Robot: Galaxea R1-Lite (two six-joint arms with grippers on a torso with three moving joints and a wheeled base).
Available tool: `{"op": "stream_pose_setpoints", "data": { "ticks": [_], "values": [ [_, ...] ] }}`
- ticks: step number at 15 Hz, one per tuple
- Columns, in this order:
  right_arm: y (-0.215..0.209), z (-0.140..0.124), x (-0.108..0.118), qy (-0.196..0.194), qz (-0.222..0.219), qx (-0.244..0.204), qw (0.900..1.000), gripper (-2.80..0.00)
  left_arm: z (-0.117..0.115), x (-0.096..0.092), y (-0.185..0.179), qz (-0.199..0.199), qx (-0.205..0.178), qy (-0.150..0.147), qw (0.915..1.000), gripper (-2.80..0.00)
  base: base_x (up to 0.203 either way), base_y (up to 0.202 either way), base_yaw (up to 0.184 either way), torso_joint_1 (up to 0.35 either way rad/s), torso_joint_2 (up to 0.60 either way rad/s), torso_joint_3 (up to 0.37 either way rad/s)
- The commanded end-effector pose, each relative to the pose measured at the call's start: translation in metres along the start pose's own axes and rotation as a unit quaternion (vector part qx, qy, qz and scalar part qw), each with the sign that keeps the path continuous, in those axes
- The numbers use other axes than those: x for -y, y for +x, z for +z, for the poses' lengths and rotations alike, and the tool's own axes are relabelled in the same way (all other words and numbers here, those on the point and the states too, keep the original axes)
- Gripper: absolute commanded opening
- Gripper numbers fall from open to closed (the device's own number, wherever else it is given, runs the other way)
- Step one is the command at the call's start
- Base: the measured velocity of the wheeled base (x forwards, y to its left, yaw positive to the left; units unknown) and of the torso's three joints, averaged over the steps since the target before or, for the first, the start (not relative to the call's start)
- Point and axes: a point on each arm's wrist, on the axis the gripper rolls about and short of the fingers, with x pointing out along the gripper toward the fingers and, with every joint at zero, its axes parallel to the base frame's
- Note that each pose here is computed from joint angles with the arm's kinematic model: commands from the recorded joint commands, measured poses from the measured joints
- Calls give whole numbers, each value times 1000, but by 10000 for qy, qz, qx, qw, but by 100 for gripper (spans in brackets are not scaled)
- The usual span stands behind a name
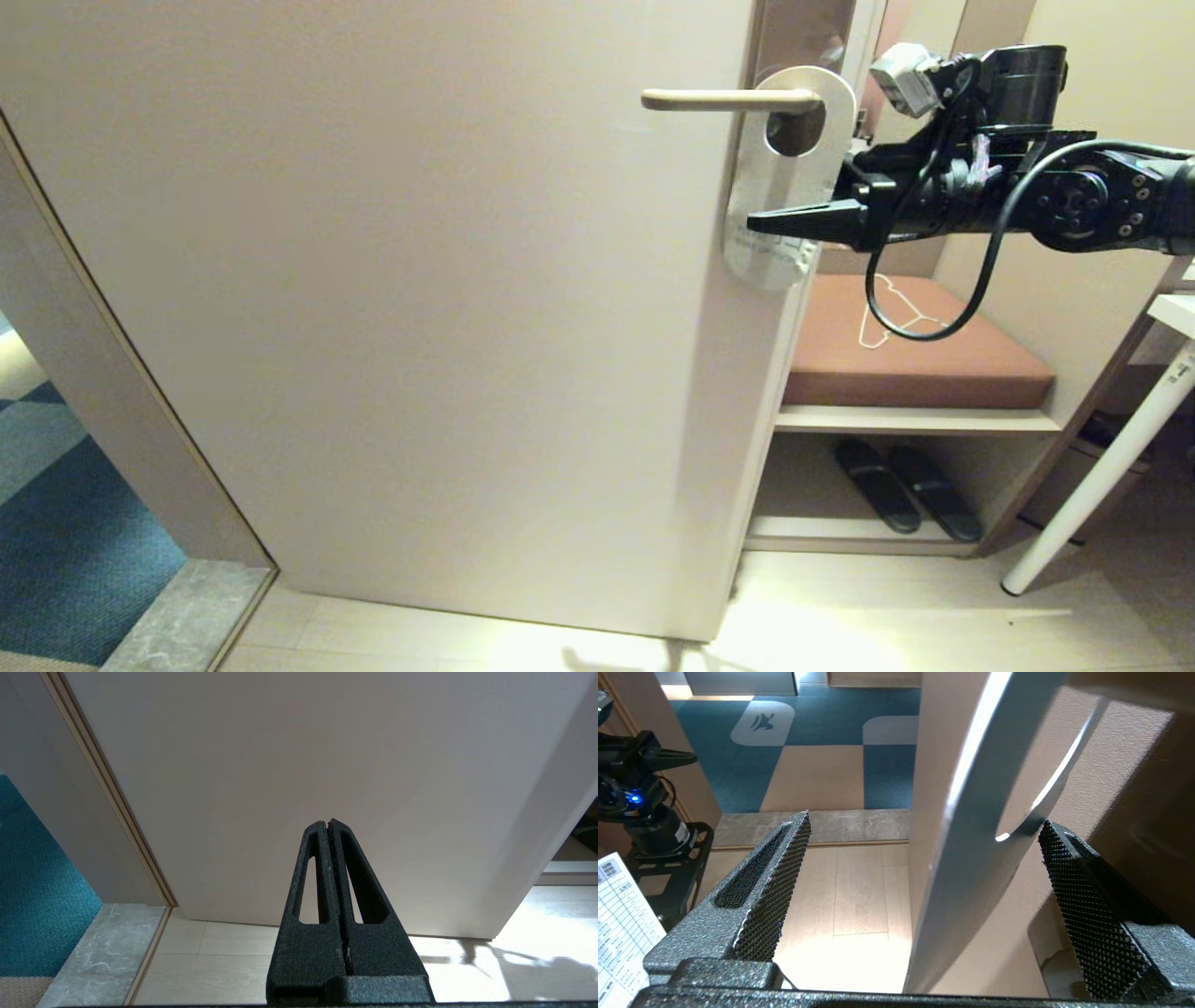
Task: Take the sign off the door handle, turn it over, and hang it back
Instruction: Take down the sign
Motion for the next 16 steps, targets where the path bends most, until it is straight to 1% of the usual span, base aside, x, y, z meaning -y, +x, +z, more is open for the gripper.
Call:
{"op": "stream_pose_setpoints", "data": {
  "ticks": [1, 12, 16],
  "values": [
    [1, -2, 1, 14, 44, 1, 10000, -280, 0, 0, 0, 3, -7, 1, 10000, -280, 0, 0, 0, 0, 0, 0],
    [0, -1, 0, -8, 35, 3, 10000, -280, 0, 0, 0, 3, -7, 1, 10000, -280, 0, 0, 0, 0, 0, 0],
    [-2, -6, 0, 54, -7, -36, 10000, -280, 0, 0, 0, 3, -7, 1, 10000, -280, 0, 0, 0, 0, 0, 0]
  ]
}}
